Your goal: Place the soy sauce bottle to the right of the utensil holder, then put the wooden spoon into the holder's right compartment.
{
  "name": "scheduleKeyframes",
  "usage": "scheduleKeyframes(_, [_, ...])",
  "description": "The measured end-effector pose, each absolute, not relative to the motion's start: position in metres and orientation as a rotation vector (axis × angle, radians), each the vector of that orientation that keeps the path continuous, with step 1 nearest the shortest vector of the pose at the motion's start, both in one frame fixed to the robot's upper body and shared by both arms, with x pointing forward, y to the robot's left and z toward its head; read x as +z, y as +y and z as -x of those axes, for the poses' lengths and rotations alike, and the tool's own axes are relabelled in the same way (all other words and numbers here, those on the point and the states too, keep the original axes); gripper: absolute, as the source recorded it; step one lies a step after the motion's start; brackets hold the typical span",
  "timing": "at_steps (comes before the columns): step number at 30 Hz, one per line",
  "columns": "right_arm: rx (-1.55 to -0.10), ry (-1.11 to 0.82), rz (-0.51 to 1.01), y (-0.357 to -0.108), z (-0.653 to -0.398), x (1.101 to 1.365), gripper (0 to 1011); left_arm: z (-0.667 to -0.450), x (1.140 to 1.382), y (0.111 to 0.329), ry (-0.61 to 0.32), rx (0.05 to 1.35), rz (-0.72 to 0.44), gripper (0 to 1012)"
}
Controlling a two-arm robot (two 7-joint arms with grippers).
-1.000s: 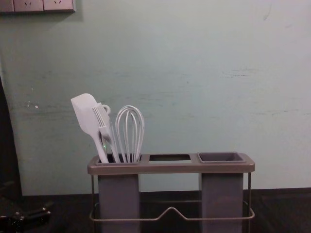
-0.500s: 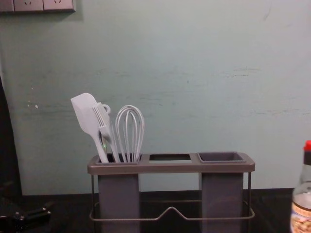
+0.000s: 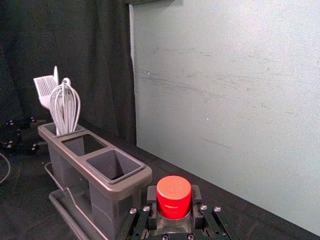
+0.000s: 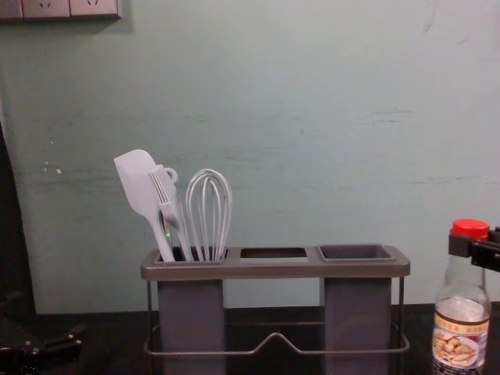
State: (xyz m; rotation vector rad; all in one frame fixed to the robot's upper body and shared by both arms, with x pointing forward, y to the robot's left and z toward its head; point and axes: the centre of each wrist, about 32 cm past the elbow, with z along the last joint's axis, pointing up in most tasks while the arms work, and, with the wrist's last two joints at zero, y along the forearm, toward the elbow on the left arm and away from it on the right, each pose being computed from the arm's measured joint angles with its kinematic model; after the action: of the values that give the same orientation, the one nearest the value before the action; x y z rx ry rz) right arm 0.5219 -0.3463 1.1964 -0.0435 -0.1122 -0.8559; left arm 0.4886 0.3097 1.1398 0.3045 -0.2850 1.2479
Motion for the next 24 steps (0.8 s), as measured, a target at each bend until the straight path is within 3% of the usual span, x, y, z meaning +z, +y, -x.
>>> scheduleKeyframes(24, [-0.842, -0.097, 0.039, -0.338, -0.5323, 1.1885, 382, -0.4886, 1.1398, 0.3097, -0.285, 1.248, -0.304, 1012])
